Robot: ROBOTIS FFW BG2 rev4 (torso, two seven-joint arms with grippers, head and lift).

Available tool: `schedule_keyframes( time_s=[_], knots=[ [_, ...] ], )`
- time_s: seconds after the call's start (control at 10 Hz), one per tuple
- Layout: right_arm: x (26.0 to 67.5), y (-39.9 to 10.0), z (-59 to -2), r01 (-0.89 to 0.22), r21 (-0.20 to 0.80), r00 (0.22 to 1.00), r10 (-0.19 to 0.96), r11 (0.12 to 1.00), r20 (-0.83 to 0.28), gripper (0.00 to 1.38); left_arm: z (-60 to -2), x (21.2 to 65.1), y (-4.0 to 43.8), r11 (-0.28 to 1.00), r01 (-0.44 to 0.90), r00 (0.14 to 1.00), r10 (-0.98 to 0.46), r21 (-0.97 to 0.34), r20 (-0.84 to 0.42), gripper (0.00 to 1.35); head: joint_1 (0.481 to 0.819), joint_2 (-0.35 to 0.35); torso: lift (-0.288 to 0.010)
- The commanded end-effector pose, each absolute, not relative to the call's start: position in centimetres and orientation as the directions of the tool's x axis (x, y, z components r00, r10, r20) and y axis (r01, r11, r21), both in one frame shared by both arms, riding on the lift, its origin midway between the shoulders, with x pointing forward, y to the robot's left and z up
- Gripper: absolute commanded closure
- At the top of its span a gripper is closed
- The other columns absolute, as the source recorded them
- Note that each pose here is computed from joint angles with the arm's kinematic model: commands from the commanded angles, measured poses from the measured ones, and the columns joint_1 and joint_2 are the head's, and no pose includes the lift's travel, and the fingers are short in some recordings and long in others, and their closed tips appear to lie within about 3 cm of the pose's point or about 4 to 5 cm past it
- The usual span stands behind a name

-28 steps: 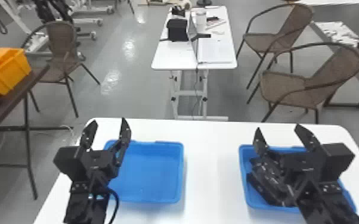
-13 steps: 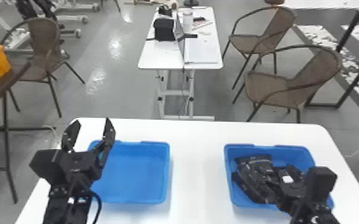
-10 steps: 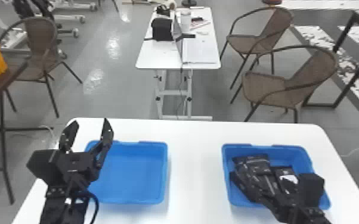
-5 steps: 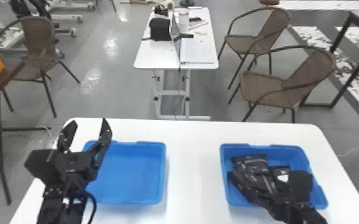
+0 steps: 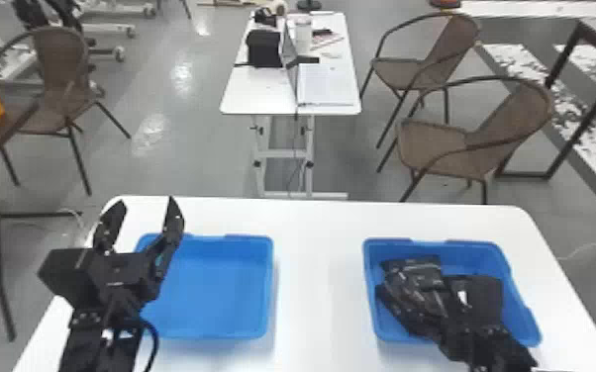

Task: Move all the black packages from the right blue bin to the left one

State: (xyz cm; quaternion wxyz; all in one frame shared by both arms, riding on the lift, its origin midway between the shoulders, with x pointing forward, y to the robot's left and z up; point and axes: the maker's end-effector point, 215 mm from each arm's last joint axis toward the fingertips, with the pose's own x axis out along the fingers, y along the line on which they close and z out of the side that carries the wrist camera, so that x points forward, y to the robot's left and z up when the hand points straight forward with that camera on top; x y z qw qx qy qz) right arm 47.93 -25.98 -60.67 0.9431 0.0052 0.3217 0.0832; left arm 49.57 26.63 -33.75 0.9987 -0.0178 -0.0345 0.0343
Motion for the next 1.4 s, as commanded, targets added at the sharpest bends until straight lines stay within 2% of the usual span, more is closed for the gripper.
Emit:
schedule_keyframes(
  time_s=[0.0,0.1,0.2,0.7,1.1,1.3],
  knots=[
    [48.2,-25.4,-61.3,-0.16,0.11,0.756,0.193,0.981,-0.625,1.0,-33.7,49.7,26.5,0.997,-0.063,0.996,0.065,-0.037,0.068,0.41,0.695,0.003,0.0],
    [48.3,-25.0,-61.3,-0.159,0.127,0.752,0.204,0.979,-0.627,1.03,-33.8,49.7,26.3,0.998,-0.059,0.996,0.061,-0.037,0.065,0.41,0.695,0.012,0.0],
    [48.6,-24.8,-60.7,-0.163,0.128,0.762,0.207,0.978,-0.614,1.16,-33.8,49.8,26.3,0.998,-0.059,0.996,0.061,-0.038,0.063,0.41,0.695,0.014,0.0],
    [48.2,-25.0,-58.2,-0.107,0.105,0.815,0.147,0.989,-0.56,1.16,-33.8,49.8,26.3,0.997,-0.058,0.996,0.061,-0.042,0.068,0.41,0.695,0.014,0.0],
    [49.8,-23.5,-51.8,-0.144,0.136,0.872,0.191,0.98,-0.45,1.16,-33.8,49.8,26.3,0.997,-0.059,0.996,0.062,-0.043,0.069,0.41,0.695,0.022,0.0],
    [50.6,-21.6,-46.9,-0.208,0.201,0.883,0.273,0.957,-0.381,1.18,-33.8,49.8,26.3,0.997,-0.06,0.996,0.063,-0.054,0.065,0.41,0.695,0.036,0.0]
  ],
)
